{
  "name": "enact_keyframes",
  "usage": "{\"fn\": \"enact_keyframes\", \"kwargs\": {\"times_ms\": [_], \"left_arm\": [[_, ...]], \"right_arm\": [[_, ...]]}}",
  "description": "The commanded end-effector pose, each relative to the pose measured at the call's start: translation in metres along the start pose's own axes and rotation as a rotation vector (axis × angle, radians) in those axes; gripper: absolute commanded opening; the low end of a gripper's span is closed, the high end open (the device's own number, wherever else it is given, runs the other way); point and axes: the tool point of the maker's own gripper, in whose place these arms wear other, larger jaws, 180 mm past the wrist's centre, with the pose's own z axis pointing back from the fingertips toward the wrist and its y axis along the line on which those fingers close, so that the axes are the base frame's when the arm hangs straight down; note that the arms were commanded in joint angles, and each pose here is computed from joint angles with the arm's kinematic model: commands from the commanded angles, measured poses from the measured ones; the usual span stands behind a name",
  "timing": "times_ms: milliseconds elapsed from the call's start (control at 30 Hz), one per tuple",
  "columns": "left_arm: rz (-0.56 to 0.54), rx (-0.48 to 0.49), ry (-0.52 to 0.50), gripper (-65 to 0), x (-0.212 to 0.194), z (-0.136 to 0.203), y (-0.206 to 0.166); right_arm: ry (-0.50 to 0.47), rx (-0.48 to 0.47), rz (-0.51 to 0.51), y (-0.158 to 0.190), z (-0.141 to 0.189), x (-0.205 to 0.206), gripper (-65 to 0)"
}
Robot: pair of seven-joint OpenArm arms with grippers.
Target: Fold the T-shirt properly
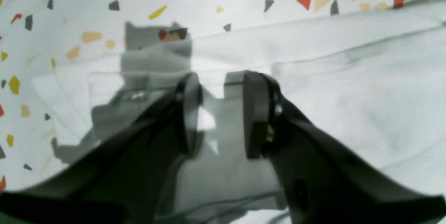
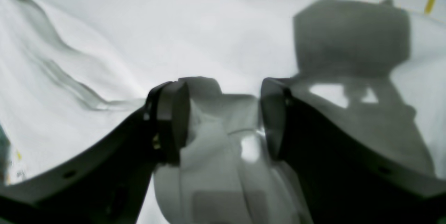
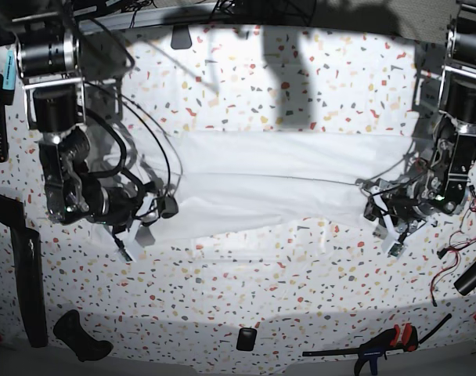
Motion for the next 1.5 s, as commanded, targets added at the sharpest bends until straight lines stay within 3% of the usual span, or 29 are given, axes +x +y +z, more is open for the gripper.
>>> {"fn": "enact_keyframes", "kwargs": {"times_ms": [0,167,433,633,800,1067,1200,1300,1467], "left_arm": [[-0.028,0.058,0.017,-44.9,0.004,0.006,0.019],[-0.080,0.187,0.055,-44.8,-0.002,0.010,0.045],[-0.116,0.298,0.107,-44.8,-0.019,0.037,0.098],[-0.054,0.285,0.082,-44.8,-0.015,0.052,0.110],[-0.102,0.275,0.028,-44.8,0.014,0.060,0.097],[-0.174,0.284,-0.124,-44.8,0.072,0.081,0.076],[-0.166,0.291,-0.101,-44.8,0.068,0.081,0.078],[-0.159,0.294,-0.064,-44.8,0.061,0.081,0.079],[-0.089,0.237,-0.054,-44.8,0.056,0.083,0.077]], "right_arm": [[0.219,-0.171,-0.001,-0.039,0.007,-0.052,-31.0],[0.215,-0.254,-0.041,-0.068,0.025,-0.049,-31.0],[0.237,-0.302,-0.043,-0.091,0.042,-0.056,-31.0],[0.214,-0.263,-0.068,-0.081,0.036,-0.052,-31.0],[0.180,-0.219,-0.078,-0.073,0.034,-0.039,-31.0],[0.020,-0.075,0.001,-0.036,0.049,0.031,-31.0],[-0.044,-0.041,0.069,-0.019,0.062,0.058,-31.0],[-0.086,-0.013,0.181,-0.004,0.071,0.074,-31.0],[-0.216,0.015,0.284,0.024,0.101,0.113,-31.0]]}}
